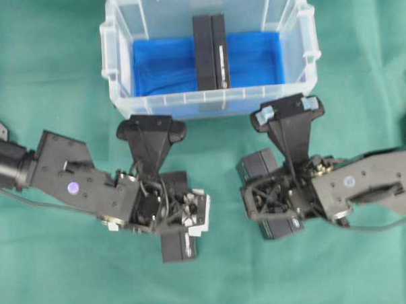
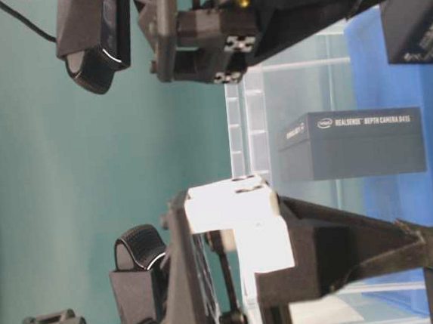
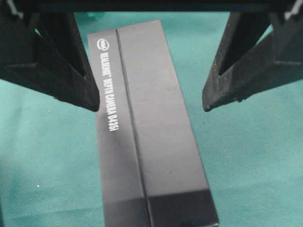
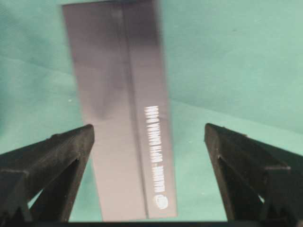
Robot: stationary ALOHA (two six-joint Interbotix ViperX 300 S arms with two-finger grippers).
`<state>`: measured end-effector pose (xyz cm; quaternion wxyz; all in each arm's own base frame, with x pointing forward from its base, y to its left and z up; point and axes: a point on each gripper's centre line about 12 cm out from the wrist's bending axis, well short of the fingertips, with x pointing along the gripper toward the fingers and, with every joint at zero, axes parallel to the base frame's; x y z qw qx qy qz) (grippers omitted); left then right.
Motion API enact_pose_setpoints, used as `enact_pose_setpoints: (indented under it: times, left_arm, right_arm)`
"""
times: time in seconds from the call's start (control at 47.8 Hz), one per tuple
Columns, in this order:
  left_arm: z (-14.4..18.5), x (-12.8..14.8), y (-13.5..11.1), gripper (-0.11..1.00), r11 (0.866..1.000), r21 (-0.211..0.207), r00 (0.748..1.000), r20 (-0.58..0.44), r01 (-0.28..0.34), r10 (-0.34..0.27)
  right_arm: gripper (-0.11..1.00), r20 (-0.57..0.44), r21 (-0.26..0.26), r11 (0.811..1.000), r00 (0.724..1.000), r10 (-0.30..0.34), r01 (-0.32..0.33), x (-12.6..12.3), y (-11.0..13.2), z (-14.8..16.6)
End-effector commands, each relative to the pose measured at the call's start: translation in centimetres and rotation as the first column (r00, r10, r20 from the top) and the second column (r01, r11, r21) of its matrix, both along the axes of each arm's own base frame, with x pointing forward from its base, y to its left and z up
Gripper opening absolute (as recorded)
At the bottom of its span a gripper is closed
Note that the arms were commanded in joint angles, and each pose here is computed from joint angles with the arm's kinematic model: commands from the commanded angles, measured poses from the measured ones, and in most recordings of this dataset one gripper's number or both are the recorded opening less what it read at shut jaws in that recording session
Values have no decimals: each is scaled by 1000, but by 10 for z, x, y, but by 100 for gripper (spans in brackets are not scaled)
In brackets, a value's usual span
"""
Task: Take the box out of the case with both arms.
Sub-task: 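Lower both boxes onto the green cloth and open both grippers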
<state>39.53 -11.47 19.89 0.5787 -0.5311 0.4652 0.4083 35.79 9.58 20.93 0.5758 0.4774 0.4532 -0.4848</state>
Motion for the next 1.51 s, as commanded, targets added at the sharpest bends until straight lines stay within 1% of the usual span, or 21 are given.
enact_pose_setpoints:
  times: [0.0,0.251,0.46,0.67,0.816,0.921,1.004,1.067,1.172,1.297,1.486]
  left_arm:
    - [13,3,-2,89,1000,-11,999,32,-1,2]
    - [13,3,-2,89,999,-20,999,32,-32,33]
    - [15,4,-2,89,999,-22,999,37,-34,35]
    - [27,7,-2,89,999,-20,999,39,-33,34]
    - [49,6,0,89,1000,-1,1000,9,-26,26]
    - [69,3,4,89,1000,20,1000,-8,0,0]
    - [86,2,10,89,1000,25,1000,-6,8,-8]
    - [101,1,14,89,1000,28,1000,2,7,-7]
    - [128,-6,23,89,999,45,1000,13,-3,3]
    - [153,-16,31,89,998,54,1000,2,-14,14]
    - [173,-21,36,89,998,58,1000,10,-5,5]
  right_arm:
    - [94,42,11,1000,999,1,-1,2,2,17]
    - [95,49,16,1000,999,-2,1,4,3,19]
    - [94,63,21,1000,998,-2,1,6,4,24]
    - [94,81,42,999,997,-1,-2,9,7,34]
    - [94,103,43,999,995,-5,0,9,6,53]
    - [94,100,35,999,995,-10,6,5,3,70]
    - [94,101,29,999,995,-15,12,0,1,88]
    - [94,106,25,1000,994,-14,11,-3,-1,99]
    - [94,113,21,1000,993,-14,11,-8,-3,118]
    - [94,118,5,1000,993,-17,16,-12,-7,138]
    - [94,121,-31,999,993,-8,11,-15,-14,164]
